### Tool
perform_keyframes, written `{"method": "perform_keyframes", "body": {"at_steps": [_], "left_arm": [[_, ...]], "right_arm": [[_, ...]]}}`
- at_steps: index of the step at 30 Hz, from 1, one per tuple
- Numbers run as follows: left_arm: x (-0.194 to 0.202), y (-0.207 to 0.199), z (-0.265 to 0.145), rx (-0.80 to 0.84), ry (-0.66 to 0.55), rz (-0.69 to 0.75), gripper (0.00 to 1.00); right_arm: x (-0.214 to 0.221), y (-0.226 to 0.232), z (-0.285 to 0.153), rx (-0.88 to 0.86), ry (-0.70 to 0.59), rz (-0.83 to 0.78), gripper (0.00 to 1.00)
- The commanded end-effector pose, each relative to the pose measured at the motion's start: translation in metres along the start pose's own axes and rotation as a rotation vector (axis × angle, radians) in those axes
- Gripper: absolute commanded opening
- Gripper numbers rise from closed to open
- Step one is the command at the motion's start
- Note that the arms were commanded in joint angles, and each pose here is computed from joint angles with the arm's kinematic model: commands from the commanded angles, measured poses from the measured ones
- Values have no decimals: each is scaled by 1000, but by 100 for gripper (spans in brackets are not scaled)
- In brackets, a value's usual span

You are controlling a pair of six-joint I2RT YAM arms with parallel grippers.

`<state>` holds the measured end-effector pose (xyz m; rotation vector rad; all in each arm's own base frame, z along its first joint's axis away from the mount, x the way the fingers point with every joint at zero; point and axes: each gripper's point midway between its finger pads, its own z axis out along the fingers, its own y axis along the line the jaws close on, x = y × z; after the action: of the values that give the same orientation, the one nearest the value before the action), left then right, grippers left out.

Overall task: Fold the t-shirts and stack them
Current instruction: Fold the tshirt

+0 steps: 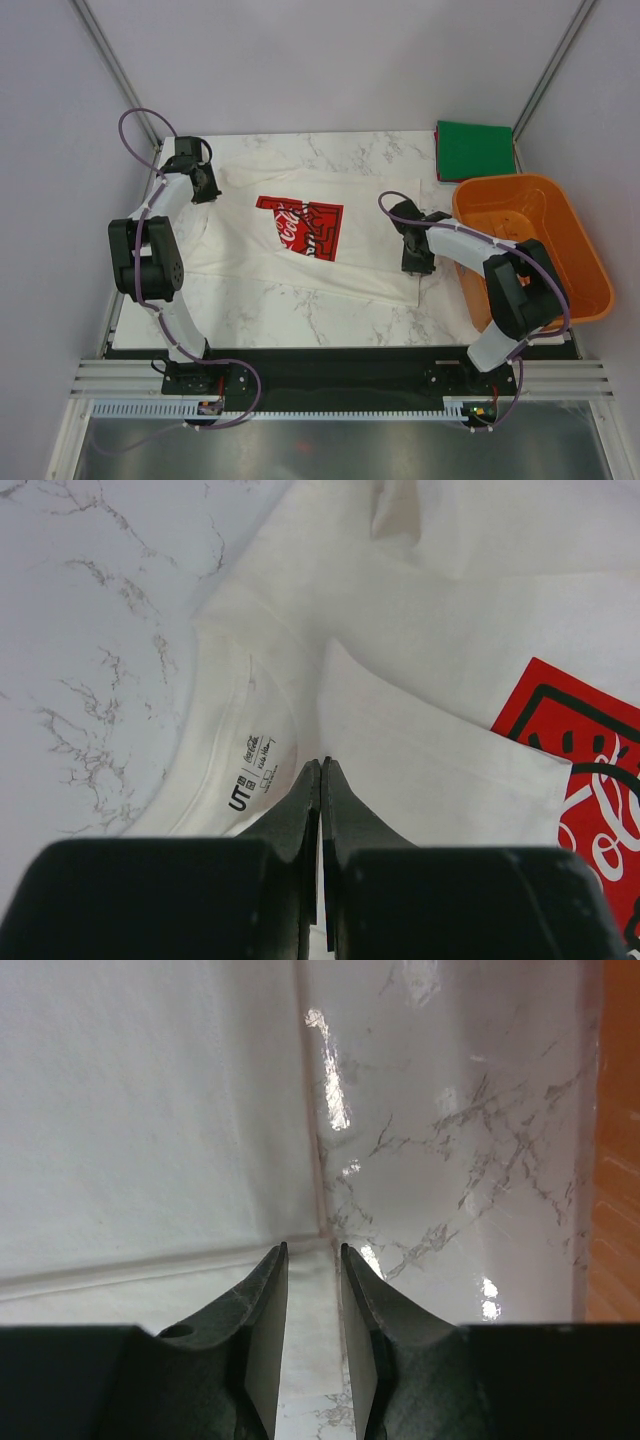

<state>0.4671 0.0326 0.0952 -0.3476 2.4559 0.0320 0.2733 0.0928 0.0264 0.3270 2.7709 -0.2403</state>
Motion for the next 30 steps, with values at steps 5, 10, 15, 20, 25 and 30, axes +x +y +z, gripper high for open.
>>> {"method": "perform_keyframes", "body": {"at_steps": [5,10,15,20,25,30], "left_arm": [[-17,0,-13,6,-61,-26,2],[-17,1,-14,0,-64,-30,2],[-18,1,-15,1,-67,-33,2],[-17,0,-14,3,-63,-34,2],[-16,0,-15,3,-63,-34,2],[-15,0,-14,4,-58,-32,2]], "right_arm": [[-5,3,7,9,-25,43,29],[-9,-2,3,30,-48,47,0],[-9,-6,1,38,-55,49,0],[-14,0,-9,4,-56,73,24],[-14,2,-14,-2,-67,132,40],[-6,4,-8,-7,-57,156,39]]}}
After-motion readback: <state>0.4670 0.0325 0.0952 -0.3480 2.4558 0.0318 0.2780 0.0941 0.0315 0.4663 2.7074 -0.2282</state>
